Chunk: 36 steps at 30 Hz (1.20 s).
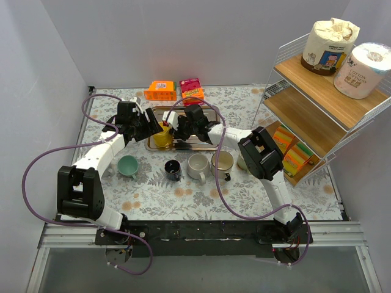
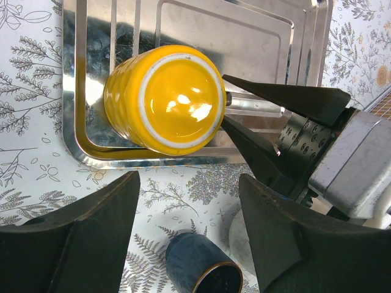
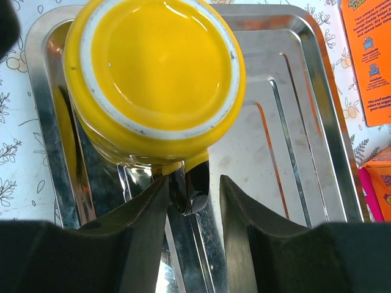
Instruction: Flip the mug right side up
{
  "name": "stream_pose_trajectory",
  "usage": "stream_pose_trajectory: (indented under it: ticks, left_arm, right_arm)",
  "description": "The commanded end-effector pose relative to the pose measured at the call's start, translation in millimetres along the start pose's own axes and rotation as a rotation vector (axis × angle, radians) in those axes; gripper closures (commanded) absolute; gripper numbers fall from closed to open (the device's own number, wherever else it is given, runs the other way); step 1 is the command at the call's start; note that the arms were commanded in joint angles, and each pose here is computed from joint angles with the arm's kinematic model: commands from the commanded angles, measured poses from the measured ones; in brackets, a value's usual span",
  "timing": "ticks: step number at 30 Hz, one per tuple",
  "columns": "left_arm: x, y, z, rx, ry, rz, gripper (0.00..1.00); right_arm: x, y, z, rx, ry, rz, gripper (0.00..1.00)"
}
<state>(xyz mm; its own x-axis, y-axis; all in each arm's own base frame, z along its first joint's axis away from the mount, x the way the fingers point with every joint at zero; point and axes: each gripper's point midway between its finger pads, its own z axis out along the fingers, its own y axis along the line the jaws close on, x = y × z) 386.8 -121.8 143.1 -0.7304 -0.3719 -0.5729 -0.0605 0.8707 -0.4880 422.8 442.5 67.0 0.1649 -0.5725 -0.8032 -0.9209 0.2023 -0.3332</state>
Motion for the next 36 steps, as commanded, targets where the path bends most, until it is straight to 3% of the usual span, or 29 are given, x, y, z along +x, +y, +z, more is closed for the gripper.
stream_pose_trajectory:
  ticks: [1, 9, 14, 17, 18, 36]
  left_arm:
    - [-6, -8, -13, 0.025, -0.035, 0.017, 0.35]
    - [-8, -9, -13, 0.025, -0.041, 0.017, 0.35]
    - [-8, -8, -13, 0.022, -0.043, 0.018, 0.35]
    - [-6, -7, -13, 0.021, -0.038, 0.017, 0.35]
    - [-6, -7, -13, 0.022, -0.039, 0.014, 0.35]
    - [-11, -16, -26, 0.055, -0.071, 0.012, 0.35]
  right_arm:
    - [-61, -28, -16, 0.085, -0.125, -0.057, 0.53]
    - [-71, -33, -14, 0.134, -0.153, -0.050, 0.54]
    - [-70, -32, -14, 0.141, -0.147, -0.046, 0.63]
    - [-70, -31, -16, 0.138, -0.145, -0.052, 0.86]
    - [-69, -31, -17, 0.139, -0.141, -0.054, 0.98]
    - [-75, -65, -51, 0.388, -0.155, 0.054, 0.99]
